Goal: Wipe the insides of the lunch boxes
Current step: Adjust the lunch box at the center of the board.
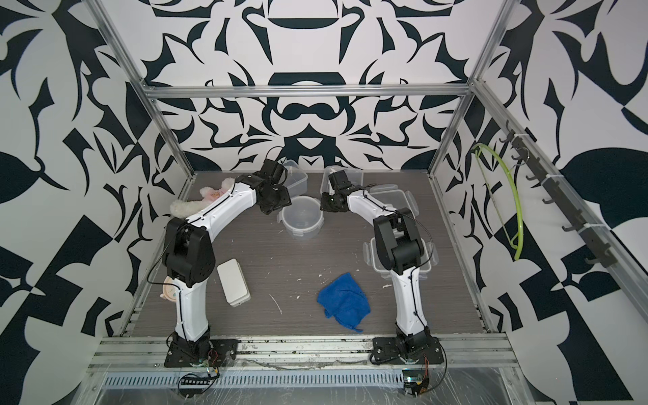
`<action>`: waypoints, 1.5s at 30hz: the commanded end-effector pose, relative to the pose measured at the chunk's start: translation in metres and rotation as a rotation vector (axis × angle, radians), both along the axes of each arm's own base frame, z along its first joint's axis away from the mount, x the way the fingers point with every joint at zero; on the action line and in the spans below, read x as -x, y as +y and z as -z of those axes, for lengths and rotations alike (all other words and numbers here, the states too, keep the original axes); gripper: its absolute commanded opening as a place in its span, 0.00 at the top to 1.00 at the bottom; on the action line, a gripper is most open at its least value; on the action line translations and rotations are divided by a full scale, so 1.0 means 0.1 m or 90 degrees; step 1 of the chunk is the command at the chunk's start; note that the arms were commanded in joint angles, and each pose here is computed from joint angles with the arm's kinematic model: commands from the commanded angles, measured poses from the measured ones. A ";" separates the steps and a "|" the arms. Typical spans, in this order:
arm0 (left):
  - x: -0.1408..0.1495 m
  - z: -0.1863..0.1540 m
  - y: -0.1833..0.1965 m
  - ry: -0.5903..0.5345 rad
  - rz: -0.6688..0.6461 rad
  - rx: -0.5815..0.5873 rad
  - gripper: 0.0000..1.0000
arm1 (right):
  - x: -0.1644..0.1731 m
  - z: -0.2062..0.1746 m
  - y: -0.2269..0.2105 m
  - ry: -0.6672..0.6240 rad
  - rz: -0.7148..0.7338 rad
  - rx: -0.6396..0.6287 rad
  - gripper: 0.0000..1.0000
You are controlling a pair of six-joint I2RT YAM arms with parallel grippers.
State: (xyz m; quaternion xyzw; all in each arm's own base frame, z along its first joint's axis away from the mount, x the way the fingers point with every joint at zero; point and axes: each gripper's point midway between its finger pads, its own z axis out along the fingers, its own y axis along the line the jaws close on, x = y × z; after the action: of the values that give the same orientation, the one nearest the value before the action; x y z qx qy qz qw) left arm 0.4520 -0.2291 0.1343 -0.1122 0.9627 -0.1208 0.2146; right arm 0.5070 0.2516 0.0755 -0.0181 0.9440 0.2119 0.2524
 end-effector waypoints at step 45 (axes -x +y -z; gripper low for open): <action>1.16 0.26 -0.03 0.117 -0.034 0.032 0.37 | 0.55 -0.48 0.67 -0.022 -0.135 -0.538 0.41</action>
State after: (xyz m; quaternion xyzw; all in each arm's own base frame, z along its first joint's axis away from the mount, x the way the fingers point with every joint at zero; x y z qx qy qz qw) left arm 0.3365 -0.2284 0.1203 -0.1442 0.9716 -0.1273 0.1375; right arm 0.4552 0.3012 0.0864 0.0208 0.8054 0.5526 0.2132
